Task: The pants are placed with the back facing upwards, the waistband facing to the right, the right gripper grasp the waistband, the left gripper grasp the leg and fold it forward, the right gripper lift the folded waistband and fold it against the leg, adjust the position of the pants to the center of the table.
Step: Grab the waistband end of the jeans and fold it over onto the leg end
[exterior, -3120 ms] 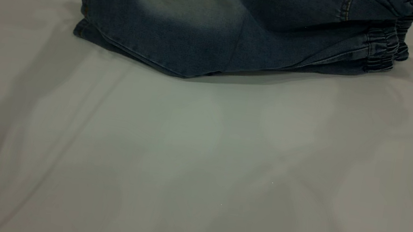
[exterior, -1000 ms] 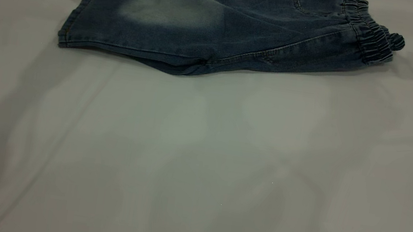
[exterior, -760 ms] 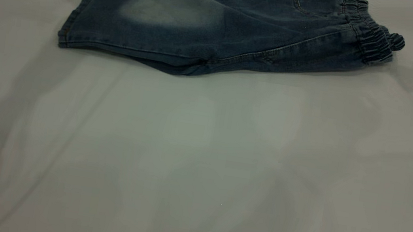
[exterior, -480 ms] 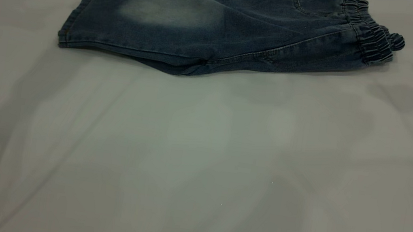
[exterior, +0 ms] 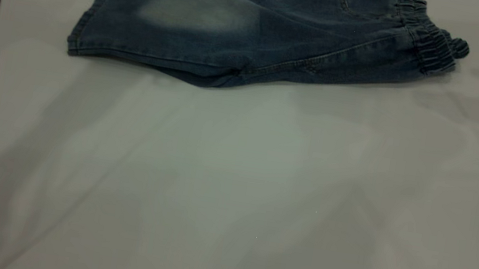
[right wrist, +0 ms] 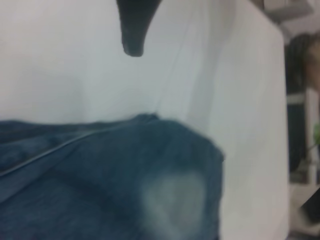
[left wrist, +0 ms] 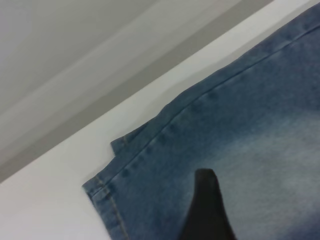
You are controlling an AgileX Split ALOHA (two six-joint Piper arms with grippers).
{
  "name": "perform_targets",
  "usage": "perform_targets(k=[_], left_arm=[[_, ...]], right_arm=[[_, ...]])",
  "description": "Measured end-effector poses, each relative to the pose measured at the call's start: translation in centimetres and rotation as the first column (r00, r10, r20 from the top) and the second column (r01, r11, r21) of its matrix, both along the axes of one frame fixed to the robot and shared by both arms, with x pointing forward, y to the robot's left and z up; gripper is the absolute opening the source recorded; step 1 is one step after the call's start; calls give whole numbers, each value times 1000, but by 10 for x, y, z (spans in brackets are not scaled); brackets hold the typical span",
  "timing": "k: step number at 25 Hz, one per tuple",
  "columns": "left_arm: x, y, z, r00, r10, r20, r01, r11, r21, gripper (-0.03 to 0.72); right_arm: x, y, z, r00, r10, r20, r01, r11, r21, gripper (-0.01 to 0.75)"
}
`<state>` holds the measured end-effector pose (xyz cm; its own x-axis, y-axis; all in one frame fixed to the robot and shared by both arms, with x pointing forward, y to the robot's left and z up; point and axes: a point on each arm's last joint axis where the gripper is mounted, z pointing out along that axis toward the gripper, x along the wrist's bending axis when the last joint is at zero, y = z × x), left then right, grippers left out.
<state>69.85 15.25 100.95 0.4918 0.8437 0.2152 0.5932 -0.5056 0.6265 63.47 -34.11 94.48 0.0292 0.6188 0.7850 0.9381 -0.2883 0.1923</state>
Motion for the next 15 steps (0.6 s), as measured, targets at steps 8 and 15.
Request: perform_targets(k=[8,15], left_arm=[[-8,-20,-1,999,-41,-17,41,999,2,503],[-9,-19,-2,999,-16,-40,16,1000,-12,503]], right_arm=[[16,-4,-62,995,-77,-65,81,994,66,566],[28,-11,-101,985,-113,-130,126,987,97,566]])
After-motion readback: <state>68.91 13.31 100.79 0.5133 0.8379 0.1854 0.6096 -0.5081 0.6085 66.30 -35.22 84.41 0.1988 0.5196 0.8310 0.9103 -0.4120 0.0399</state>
